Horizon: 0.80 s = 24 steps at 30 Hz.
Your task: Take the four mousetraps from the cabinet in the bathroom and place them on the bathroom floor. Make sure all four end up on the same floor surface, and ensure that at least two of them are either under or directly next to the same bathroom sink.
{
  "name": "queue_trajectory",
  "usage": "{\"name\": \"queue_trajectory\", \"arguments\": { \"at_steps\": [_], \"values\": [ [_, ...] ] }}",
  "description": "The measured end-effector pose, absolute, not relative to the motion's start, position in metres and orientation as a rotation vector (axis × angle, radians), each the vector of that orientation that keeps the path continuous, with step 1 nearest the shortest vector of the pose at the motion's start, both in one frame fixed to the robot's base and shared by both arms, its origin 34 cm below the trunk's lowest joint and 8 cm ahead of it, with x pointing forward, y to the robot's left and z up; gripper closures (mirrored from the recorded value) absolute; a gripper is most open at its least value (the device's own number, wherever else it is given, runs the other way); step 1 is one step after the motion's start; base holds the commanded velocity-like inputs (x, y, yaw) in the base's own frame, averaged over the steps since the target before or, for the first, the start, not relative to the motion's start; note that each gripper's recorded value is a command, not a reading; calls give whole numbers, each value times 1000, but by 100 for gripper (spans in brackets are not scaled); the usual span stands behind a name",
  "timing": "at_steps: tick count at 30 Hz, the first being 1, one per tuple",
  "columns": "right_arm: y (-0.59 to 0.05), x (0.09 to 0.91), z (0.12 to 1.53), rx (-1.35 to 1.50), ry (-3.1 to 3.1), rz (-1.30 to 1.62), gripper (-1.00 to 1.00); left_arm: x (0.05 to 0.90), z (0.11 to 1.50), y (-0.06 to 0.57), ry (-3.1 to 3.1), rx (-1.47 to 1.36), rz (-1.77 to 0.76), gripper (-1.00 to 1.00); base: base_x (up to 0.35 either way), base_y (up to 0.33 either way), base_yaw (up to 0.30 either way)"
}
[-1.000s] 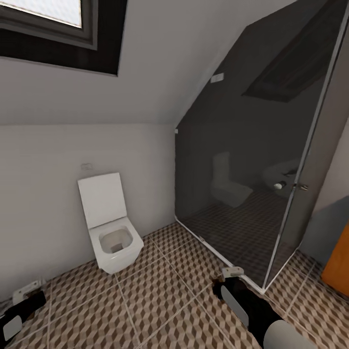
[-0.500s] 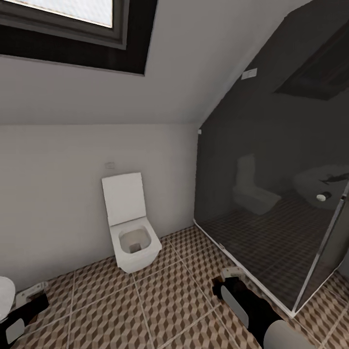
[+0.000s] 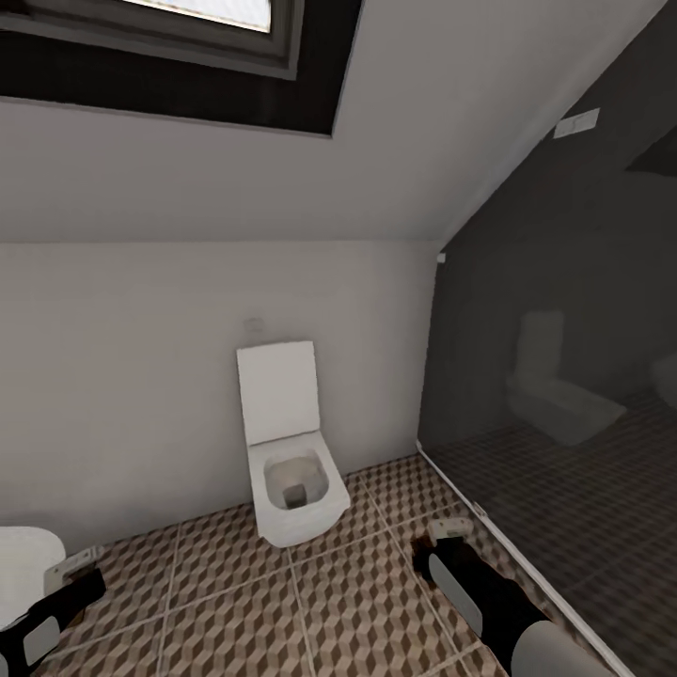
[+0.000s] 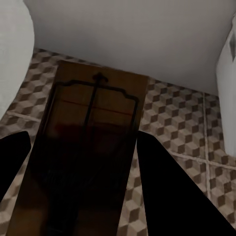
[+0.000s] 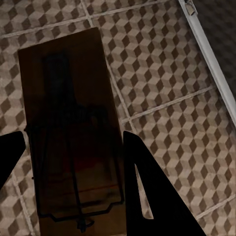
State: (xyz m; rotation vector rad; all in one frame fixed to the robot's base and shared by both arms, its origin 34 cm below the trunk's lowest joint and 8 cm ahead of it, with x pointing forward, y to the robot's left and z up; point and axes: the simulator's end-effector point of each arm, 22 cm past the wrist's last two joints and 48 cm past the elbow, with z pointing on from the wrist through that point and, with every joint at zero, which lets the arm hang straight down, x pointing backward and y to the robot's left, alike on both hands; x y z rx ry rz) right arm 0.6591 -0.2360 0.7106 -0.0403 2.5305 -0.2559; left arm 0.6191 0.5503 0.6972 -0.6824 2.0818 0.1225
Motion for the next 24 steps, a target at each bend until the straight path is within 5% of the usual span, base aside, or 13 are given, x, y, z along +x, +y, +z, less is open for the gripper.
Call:
{"name": "queue_trajectory", "arguments": {
  "at_steps": [11, 24],
  "values": [
    [-248, 659, 710, -32, 2531, -272, 100, 622, 697, 545, 2081, -681, 111, 100, 176, -9, 71],
    [-248, 659, 710, -33, 2531, -272, 100, 624, 695, 537, 2085, -675, 102, 100, 223, -158, 1]
  ]
}}
